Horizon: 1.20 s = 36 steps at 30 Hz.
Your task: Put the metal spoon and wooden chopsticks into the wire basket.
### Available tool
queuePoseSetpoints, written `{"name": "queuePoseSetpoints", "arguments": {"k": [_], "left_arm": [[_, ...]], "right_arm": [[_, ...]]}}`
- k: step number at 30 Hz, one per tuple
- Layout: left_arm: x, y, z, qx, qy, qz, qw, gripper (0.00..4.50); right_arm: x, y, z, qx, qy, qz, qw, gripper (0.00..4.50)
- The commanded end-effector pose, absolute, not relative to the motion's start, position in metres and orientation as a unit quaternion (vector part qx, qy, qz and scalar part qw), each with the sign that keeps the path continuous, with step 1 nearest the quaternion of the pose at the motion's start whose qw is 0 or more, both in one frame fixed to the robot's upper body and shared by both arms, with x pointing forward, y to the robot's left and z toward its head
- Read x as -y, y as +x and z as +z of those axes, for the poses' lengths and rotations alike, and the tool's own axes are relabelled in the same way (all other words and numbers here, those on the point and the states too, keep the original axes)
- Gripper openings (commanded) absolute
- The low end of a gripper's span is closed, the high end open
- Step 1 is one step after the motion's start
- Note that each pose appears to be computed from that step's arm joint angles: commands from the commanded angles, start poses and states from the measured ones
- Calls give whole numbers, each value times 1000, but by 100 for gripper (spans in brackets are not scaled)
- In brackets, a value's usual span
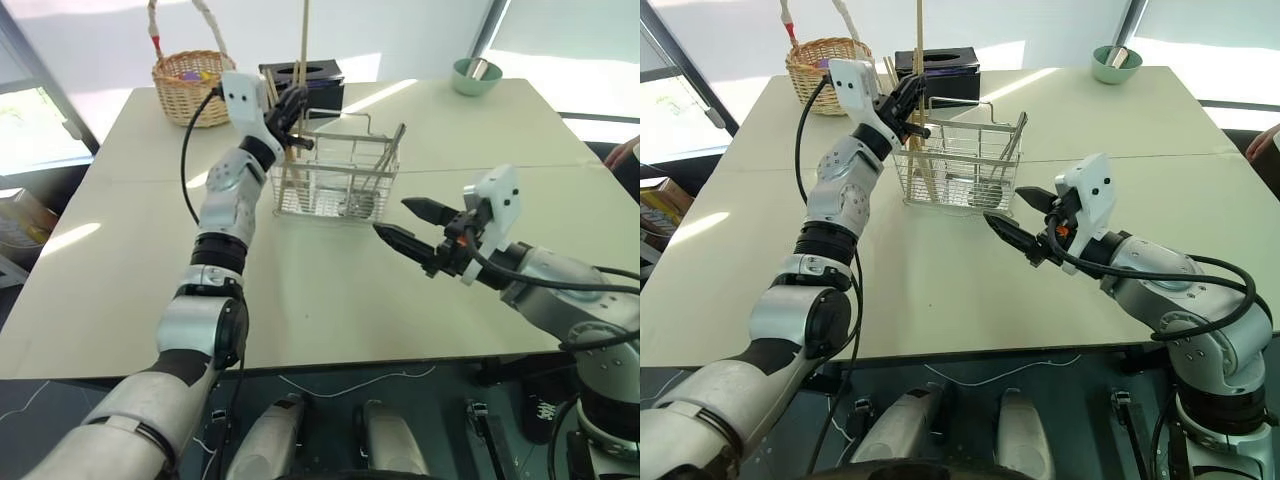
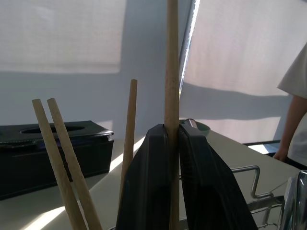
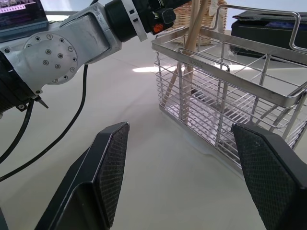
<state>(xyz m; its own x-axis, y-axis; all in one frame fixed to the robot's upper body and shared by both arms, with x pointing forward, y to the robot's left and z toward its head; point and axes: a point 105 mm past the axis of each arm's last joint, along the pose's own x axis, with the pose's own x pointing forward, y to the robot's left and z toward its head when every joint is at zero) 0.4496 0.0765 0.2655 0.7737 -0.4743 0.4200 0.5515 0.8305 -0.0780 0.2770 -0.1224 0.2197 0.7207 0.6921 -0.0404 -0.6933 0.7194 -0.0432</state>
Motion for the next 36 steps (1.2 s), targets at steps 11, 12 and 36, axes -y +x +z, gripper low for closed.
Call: {"name": "queuePoseSetpoints", "arguments": {"k": [11,12,36], "left_arm": [[-85,428,297,221,-100,-301,922,445],[-89,424,304,225,-96,-303,921,445],[-186,319,238,-45,197,-485,851,445]], "right_arm": [[126,278,233,20,-38,367,929,353],[126,279,233,19,-38,367,929,353],[163,295,225,-8,-85,350,933,353]]}}
